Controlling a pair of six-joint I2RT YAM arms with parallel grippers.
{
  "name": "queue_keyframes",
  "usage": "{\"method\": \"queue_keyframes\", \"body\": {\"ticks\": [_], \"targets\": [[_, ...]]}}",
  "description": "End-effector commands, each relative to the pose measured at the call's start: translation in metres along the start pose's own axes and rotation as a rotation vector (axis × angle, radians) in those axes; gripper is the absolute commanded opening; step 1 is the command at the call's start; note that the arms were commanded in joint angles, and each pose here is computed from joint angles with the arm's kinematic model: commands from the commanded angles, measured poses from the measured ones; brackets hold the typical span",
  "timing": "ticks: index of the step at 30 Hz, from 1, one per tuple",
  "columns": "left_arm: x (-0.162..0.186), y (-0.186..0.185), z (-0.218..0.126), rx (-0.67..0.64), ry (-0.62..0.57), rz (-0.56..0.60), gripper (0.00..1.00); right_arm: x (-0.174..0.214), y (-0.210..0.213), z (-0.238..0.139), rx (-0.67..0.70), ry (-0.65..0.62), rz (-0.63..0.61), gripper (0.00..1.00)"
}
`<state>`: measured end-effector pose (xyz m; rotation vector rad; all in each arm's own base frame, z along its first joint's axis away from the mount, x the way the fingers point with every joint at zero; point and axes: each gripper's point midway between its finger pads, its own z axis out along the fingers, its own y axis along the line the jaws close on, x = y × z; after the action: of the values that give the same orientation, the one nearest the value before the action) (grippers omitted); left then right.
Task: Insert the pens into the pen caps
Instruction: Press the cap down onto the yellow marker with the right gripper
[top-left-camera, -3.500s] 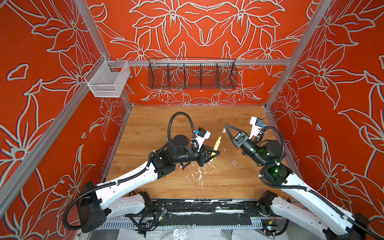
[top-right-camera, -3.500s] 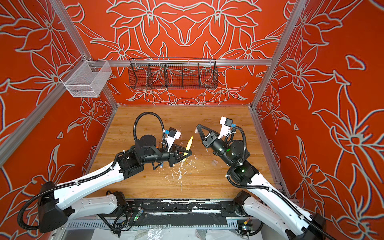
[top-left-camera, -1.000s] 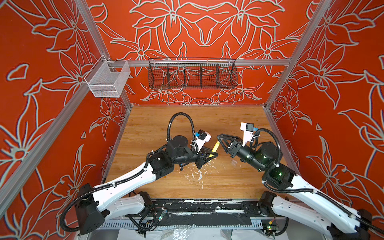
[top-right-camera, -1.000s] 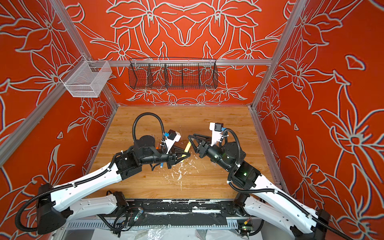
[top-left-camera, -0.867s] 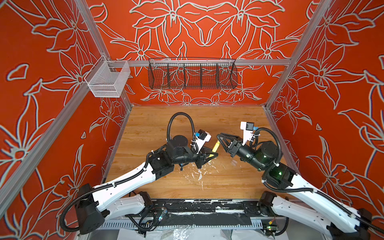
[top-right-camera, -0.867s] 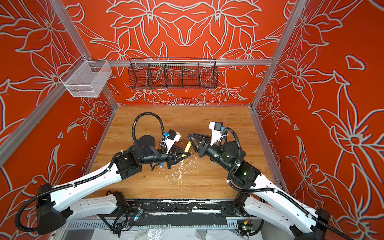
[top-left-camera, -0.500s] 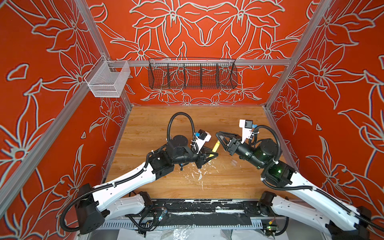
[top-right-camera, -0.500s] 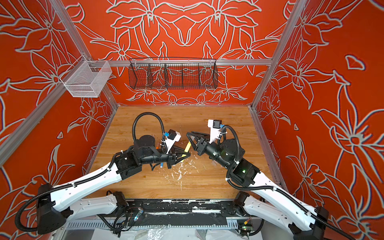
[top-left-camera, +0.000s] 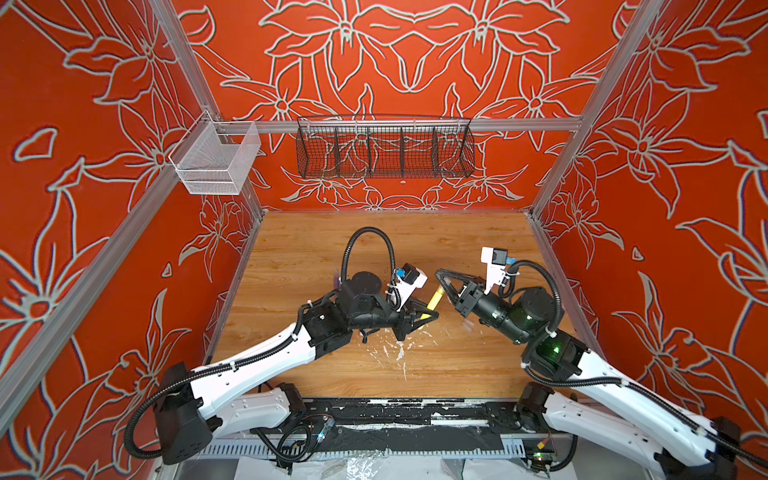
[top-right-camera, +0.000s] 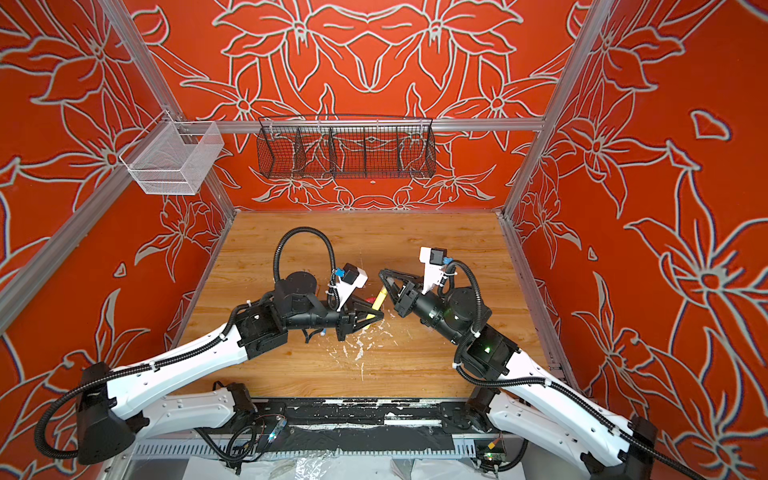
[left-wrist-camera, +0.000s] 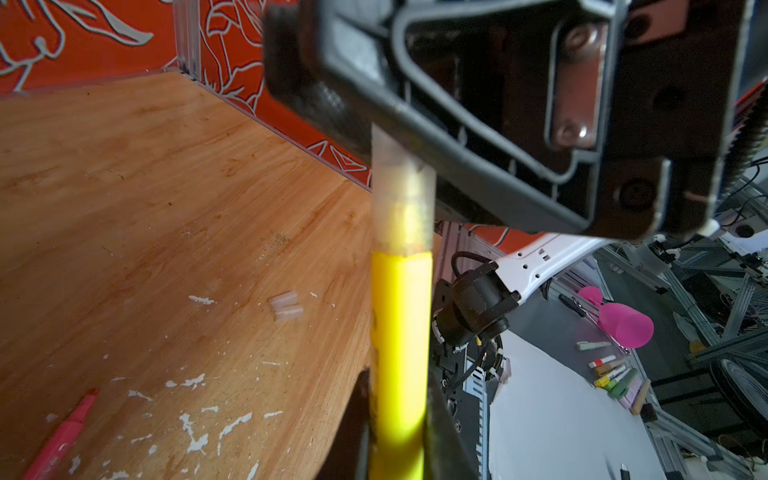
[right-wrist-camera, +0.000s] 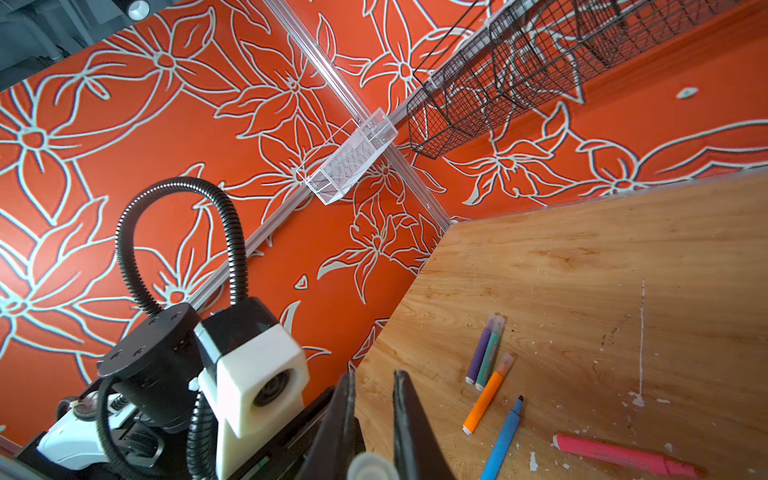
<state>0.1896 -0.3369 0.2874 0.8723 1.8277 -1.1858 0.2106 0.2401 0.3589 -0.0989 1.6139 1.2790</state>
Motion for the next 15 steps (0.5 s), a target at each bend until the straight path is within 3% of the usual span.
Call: {"method": "queue_keyframes", "body": {"ticks": [1,15], "targets": [[-0.039,0.001,0.002,-0.024,-0.120,0.038,0.00,0.035,-0.004,-0.005,-0.023,0.100,0.036,0.00],[-0.133,0.014,0.006,-0.193,-0.293,0.169,0.00,0.074,-0.029,-0.019,0.003,0.188,0.015,0.00]]}}
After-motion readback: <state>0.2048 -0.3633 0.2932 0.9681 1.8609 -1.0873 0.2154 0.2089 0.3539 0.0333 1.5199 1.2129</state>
